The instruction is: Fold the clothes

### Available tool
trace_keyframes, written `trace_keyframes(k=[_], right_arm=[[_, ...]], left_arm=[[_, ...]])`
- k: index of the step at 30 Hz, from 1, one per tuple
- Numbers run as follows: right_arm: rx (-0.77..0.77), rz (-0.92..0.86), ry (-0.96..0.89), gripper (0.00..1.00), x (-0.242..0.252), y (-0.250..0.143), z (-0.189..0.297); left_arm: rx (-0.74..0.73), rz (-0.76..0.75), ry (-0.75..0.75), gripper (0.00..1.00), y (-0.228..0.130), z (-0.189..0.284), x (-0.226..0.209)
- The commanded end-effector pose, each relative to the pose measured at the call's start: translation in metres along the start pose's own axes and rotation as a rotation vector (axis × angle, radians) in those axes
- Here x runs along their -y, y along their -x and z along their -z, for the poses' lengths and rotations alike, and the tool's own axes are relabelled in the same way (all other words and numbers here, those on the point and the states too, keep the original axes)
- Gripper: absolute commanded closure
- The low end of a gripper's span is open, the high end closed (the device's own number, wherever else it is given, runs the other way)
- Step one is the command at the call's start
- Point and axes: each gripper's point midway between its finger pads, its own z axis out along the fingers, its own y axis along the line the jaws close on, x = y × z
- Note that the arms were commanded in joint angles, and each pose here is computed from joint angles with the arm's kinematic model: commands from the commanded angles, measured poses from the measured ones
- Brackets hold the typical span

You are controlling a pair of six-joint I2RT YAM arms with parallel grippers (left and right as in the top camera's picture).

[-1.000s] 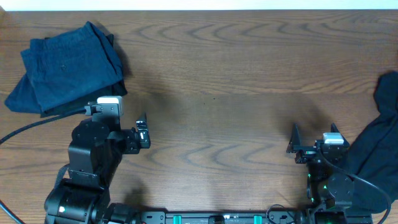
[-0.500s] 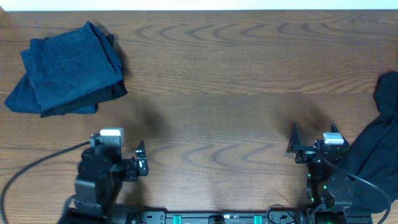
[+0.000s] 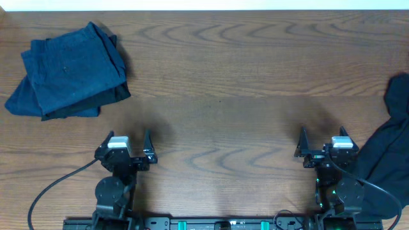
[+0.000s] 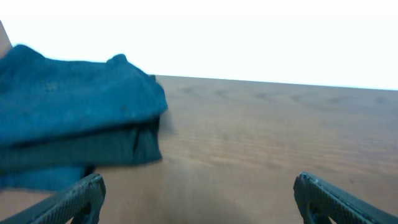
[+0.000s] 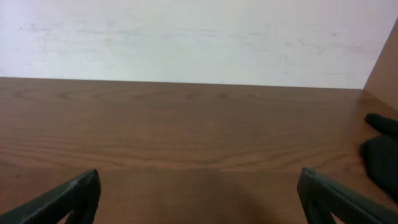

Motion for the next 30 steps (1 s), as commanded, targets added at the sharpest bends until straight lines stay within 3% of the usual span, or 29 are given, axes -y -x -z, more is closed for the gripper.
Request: trace_keyframes(k=[1,30], right_arm=[[0.001,0.017,-0.001,0.01,0.0007,-0.0007,0.0001],[0.001,0.017,-0.001,0.01,0.0006,-0.0007,0.0001]], left_arm=[[-0.018,-0.11,-0.02,0.02,-0.0143,-0.0033,0.0013],[-0.038,-0.14,-0.024,0.02,-0.0191,-0.0032,0.0014]])
